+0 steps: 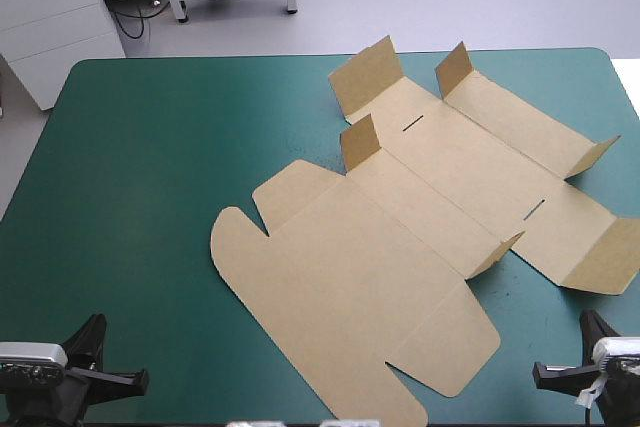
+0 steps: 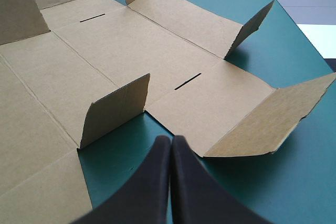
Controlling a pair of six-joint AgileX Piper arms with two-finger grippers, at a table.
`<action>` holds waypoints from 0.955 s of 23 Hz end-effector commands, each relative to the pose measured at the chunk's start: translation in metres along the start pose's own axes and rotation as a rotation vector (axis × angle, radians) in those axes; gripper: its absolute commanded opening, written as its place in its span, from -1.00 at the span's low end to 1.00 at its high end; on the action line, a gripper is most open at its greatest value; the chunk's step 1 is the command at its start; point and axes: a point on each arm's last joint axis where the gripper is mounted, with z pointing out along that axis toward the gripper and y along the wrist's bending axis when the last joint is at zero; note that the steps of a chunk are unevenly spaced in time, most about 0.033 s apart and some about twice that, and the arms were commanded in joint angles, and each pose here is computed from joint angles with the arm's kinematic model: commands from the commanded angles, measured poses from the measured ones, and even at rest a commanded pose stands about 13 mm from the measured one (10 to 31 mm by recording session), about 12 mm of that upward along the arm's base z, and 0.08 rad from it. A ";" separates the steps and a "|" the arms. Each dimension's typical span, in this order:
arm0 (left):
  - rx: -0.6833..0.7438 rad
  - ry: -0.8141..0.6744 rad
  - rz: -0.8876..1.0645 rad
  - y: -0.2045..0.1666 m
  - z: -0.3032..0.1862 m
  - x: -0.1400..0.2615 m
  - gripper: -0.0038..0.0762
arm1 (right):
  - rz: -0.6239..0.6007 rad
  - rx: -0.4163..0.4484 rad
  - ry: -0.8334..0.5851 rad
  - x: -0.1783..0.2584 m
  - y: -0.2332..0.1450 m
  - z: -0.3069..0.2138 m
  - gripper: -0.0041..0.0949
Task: Fold the box
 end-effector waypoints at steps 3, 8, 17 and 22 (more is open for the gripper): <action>0.003 -0.106 -0.007 -0.001 -0.007 -0.011 -0.98 | -0.015 0.005 -0.132 -0.012 -0.001 -0.010 -0.95; 0.003 -0.106 -0.007 -0.001 -0.007 -0.011 -0.98 | -0.015 0.005 -0.132 -0.012 -0.001 -0.010 -0.95; 0.003 -0.106 -0.007 -0.001 -0.007 -0.011 -0.98 | -0.015 0.005 -0.132 -0.012 -0.001 -0.010 -0.12; 0.003 -0.106 -0.007 -0.001 -0.007 -0.011 -0.98 | -0.015 0.005 -0.132 -0.012 -0.001 -0.010 0.57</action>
